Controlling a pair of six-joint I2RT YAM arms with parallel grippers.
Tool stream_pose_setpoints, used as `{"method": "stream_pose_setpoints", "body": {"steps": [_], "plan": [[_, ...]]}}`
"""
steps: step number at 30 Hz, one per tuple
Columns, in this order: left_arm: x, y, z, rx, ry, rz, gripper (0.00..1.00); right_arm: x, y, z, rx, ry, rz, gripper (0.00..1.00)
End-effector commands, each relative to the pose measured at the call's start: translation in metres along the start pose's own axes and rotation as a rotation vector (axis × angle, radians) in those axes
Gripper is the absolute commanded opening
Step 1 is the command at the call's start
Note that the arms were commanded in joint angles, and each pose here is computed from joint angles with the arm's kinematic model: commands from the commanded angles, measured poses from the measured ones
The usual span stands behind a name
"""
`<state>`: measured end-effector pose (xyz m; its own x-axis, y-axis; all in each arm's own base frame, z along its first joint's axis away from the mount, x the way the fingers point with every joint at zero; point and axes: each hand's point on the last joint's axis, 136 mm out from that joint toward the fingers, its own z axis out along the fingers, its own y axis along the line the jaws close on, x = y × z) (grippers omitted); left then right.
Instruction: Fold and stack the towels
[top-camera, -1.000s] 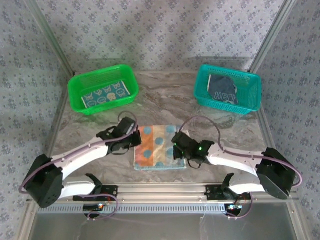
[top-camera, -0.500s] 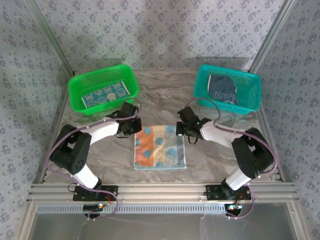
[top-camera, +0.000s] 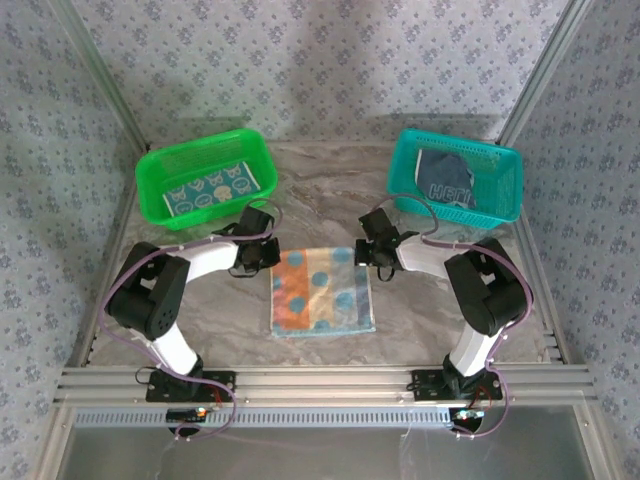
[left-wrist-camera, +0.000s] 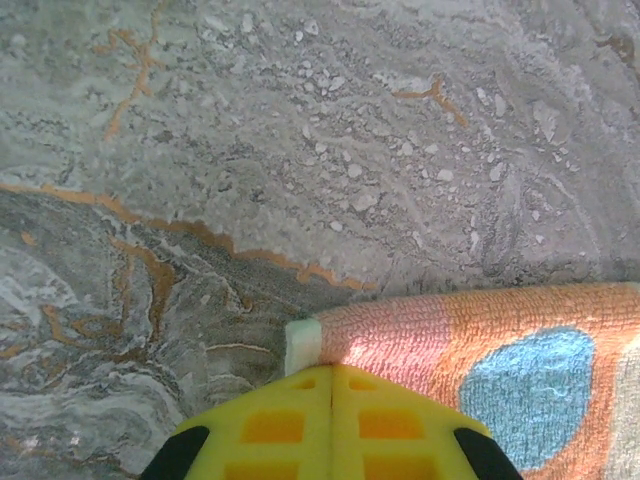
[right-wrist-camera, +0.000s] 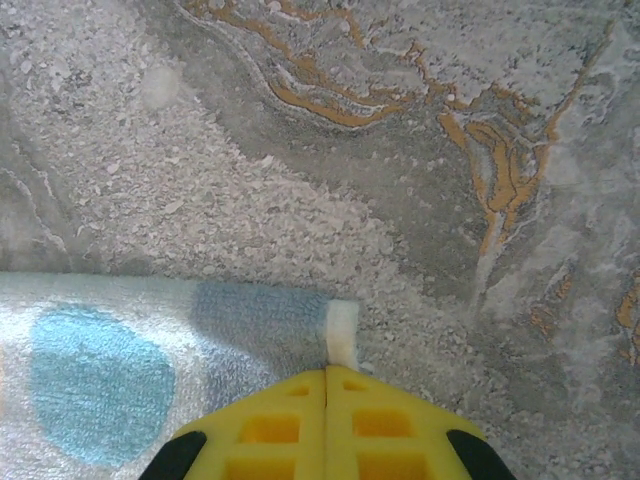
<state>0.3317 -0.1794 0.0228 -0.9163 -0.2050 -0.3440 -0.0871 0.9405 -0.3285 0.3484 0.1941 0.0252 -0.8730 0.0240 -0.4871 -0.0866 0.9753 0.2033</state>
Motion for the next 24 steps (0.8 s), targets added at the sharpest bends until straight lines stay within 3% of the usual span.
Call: {"method": "stream_pose_setpoints", "body": {"steps": [1,5,10,13,16,18,24], "plan": [[0.005,0.012,-0.007,-0.037,0.011,0.017,0.0,0.012,-0.006,-0.003,0.008,0.039,-0.02,0.0],[-0.011,-0.003,-0.028,-0.003,-0.034,0.027,0.01,-0.005,0.006,-0.022,-0.017,-0.006,-0.027,0.04],[-0.026,-0.01,-0.043,0.006,-0.085,0.023,0.24,-0.023,0.01,-0.032,-0.027,-0.048,-0.02,0.23],[-0.026,-0.01,-0.035,0.006,-0.072,0.007,0.33,-0.027,0.009,-0.027,-0.019,-0.04,-0.003,0.3],[-0.024,-0.011,-0.025,0.008,-0.056,-0.008,0.37,-0.03,0.006,-0.02,0.005,-0.038,0.018,0.35],[-0.024,-0.011,-0.019,0.007,-0.054,-0.017,0.41,-0.031,0.002,-0.015,0.021,-0.035,0.032,0.36],[-0.025,-0.007,-0.005,-0.015,-0.042,-0.029,0.41,-0.029,-0.005,0.004,0.045,-0.008,0.078,0.36]]}}
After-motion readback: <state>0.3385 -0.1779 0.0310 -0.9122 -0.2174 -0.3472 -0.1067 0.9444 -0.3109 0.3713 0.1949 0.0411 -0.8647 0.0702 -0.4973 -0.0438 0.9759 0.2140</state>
